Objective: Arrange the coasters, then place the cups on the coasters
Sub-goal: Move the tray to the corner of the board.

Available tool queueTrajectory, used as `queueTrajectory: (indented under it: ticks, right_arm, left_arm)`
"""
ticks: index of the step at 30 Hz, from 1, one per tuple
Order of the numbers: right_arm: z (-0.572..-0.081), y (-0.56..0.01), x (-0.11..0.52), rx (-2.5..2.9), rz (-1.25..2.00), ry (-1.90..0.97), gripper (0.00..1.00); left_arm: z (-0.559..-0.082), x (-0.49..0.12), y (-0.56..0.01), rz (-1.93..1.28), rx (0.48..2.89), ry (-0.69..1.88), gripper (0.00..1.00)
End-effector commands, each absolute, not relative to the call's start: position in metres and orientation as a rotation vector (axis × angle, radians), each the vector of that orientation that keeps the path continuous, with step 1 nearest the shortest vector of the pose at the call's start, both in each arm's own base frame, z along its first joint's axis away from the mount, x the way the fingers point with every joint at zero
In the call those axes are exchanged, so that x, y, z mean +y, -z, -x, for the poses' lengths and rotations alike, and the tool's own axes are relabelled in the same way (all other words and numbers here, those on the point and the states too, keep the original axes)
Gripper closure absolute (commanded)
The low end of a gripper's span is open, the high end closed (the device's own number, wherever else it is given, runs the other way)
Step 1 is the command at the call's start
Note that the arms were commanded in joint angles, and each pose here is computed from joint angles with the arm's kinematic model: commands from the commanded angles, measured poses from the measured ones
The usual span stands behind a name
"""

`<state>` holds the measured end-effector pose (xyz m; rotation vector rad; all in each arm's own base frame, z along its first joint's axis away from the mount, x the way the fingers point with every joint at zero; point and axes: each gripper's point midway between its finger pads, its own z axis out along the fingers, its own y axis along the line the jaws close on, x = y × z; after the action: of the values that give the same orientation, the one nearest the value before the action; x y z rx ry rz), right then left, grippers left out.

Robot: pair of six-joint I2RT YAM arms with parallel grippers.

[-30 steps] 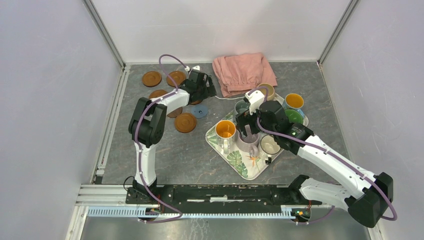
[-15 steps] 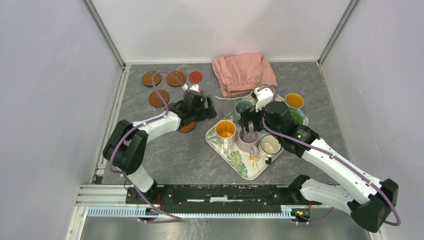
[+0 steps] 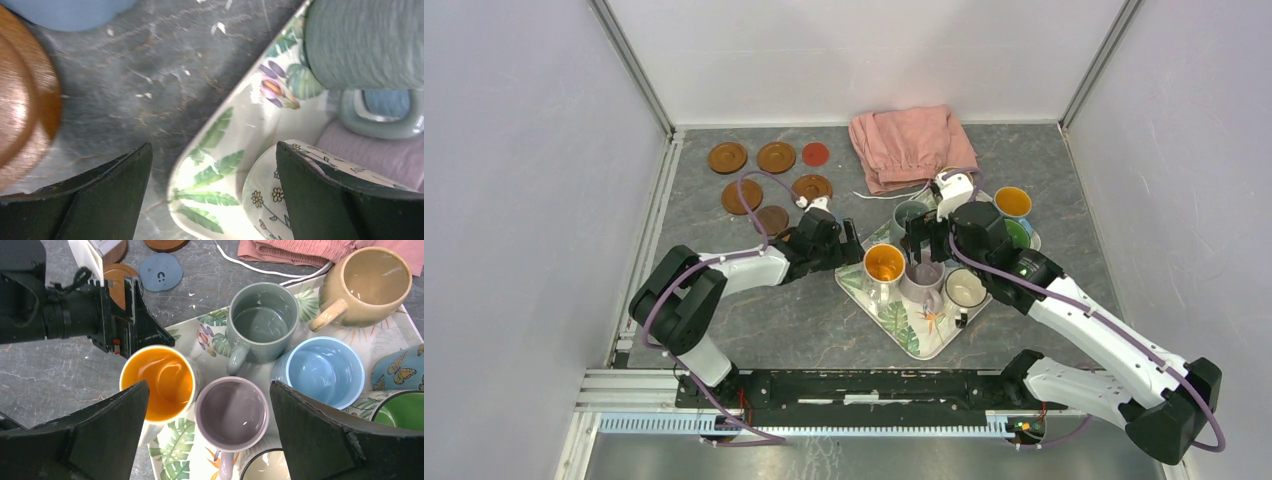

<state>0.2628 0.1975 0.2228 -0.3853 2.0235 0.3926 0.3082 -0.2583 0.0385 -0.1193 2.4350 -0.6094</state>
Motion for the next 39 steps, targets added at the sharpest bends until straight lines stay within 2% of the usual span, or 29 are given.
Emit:
queueTrajectory:
  ticks: [1,11,21,29,39]
  right_arm:
    - [-0.269,-0.253,0.197,1.978,0.321,-0.404,0.02]
    - [-0.262,-0.250,0.189,2.000,0.308,-0.395,0.02]
    - [-0.241,-0.220,0.208,2.080,0.468,-0.479,0.02]
    - [-0.222,-0.191,0.211,2.127,0.589,-0.444,0.02]
    - [-0.225,-0.201,0.203,2.114,0.533,-0.400,0.02]
  left_arm:
    - [-0.282,-0.304,-0.051,0.122,2.434,0.838,0.00]
    - [-0.257,-0.352,-0.049,0.139,2.457,0.961,0.00]
    - [-0.273,-0.353,-0.040,0.185,2.440,0.864,0.00]
    - [-0.279,-0.385,-0.033,0.161,2.469,0.953,0.00]
    - [-0.257,-0.423,-0.037,0.129,2.462,1.040,0.00]
